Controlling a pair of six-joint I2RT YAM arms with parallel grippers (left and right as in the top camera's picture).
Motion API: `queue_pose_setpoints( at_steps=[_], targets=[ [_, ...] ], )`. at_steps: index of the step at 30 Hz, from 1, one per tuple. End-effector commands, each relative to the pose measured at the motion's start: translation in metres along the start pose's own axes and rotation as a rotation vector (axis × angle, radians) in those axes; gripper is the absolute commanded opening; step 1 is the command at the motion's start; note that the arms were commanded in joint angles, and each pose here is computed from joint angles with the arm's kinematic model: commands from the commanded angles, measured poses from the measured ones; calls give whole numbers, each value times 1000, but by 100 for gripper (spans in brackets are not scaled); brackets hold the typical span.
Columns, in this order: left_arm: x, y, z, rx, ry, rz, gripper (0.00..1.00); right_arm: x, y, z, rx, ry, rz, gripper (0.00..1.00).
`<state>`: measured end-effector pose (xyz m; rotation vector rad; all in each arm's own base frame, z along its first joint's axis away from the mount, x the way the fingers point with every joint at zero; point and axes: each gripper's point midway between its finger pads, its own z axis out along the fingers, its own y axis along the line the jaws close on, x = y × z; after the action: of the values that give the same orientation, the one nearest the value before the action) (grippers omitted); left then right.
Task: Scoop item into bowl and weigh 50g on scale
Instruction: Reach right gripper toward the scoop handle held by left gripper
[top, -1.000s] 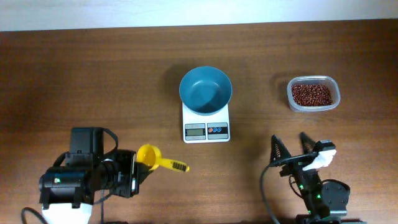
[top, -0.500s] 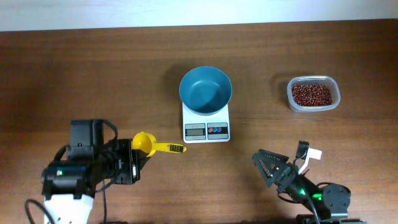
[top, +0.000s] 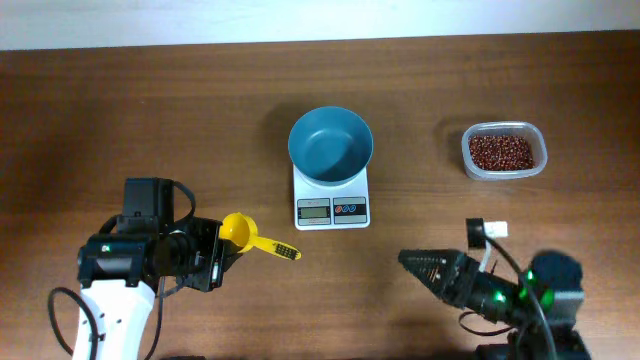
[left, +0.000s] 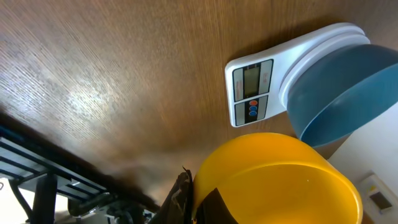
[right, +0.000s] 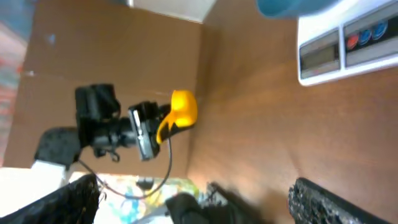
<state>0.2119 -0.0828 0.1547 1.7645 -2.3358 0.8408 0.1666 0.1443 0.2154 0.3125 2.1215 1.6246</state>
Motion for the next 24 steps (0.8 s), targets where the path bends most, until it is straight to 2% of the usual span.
queue_pose_setpoints(
  at_steps=[1, 6, 8, 11, 16, 23, 24],
  targets=[
    [3, -2, -3, 5, 7, 59, 0, -12, 18, -2, 114, 30, -192, 99],
    [4, -3, -3, 6, 11, 86, 0, -28, 26, -23, 386, -18, -234, 99],
    [3, -3, -3, 6, 10, 86, 0, -26, 38, -30, 424, -3, -275, 99],
    [4, -3, -3, 6, 16, 49, 0, -16, 63, -27, 356, 49, -348, 99],
    [14, -5, -3, 16, 72, -51, 0, -6, 59, -12, 325, 122, -353, 99],
    [14, -5, -3, 16, 75, -53, 0, 1, 71, 30, 224, 243, -419, 100],
    [14, -5, -3, 16, 74, -53, 0, 3, 71, 36, 221, 259, -429, 96]
  ],
)
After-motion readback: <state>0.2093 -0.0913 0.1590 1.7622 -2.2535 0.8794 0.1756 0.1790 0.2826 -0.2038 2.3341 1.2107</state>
